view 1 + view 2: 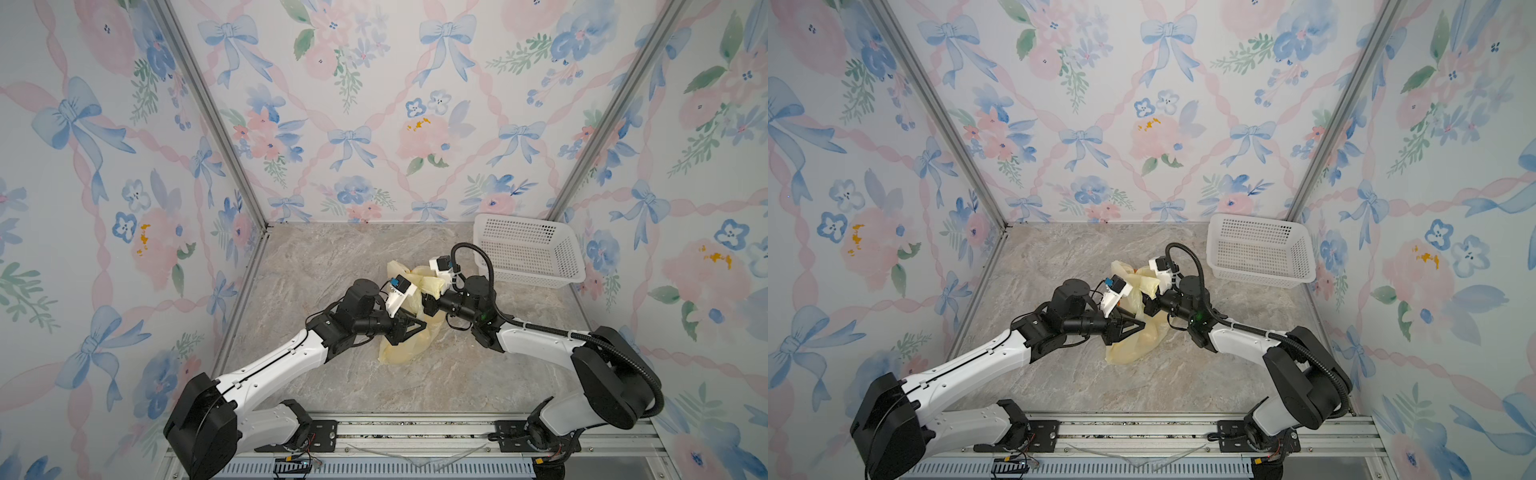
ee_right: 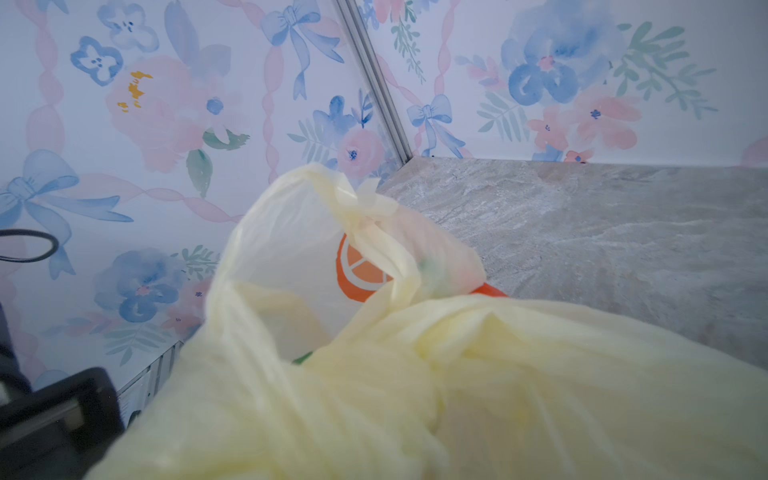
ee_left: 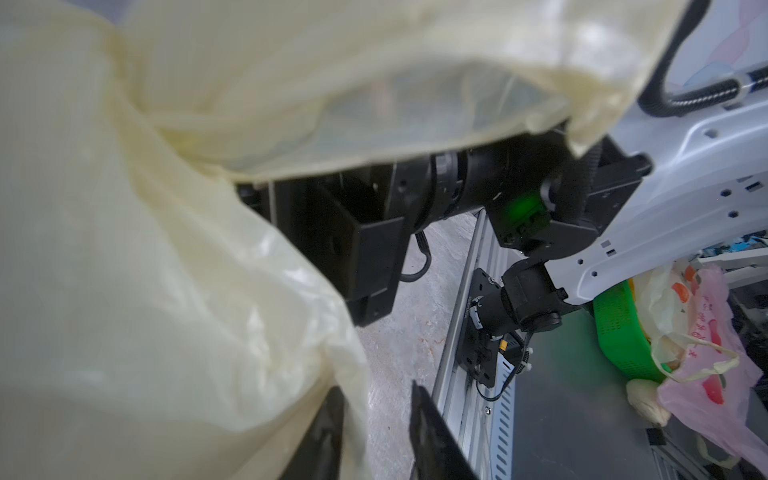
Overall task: Place the pears into plastic bags & tie knots
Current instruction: Tie the plastic bag at the center of the board.
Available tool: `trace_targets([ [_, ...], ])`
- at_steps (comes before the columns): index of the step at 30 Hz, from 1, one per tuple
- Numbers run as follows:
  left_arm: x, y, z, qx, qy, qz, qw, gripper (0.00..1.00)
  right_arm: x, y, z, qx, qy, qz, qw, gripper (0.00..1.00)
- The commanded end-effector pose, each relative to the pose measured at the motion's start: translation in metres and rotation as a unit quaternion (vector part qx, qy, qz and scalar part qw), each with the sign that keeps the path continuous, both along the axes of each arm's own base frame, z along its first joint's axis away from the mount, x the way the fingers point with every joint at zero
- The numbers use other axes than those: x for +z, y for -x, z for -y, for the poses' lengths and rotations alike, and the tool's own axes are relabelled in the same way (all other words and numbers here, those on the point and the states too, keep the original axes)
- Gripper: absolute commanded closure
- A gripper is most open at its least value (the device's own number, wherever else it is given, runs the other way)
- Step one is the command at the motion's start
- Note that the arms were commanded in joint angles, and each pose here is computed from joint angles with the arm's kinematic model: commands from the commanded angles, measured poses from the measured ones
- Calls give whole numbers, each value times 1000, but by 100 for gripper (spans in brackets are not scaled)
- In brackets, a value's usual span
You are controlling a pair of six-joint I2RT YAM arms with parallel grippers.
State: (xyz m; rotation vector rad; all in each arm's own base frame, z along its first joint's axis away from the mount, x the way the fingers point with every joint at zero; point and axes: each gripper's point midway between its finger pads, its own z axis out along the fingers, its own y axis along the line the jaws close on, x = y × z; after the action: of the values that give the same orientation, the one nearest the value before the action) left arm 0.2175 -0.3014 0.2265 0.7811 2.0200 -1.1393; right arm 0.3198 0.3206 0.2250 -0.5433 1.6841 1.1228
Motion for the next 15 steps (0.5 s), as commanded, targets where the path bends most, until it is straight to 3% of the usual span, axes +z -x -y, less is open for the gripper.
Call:
trace_targets([
  [1,28,-20,-33,74,-11,59,995,44,22,13,-4,57,-40,37,997,97],
  [8,43,-65,-115,214,-49,88,972,30,5,17,-14,89,-35,9,995,96],
  [13,25,-83,-104,169,-52,48,983,26,-5,23,-21,100,-8,2,995,96],
  [15,21,-82,-89,128,-35,32,991,32,-9,27,-27,111,3,-2,994,96],
])
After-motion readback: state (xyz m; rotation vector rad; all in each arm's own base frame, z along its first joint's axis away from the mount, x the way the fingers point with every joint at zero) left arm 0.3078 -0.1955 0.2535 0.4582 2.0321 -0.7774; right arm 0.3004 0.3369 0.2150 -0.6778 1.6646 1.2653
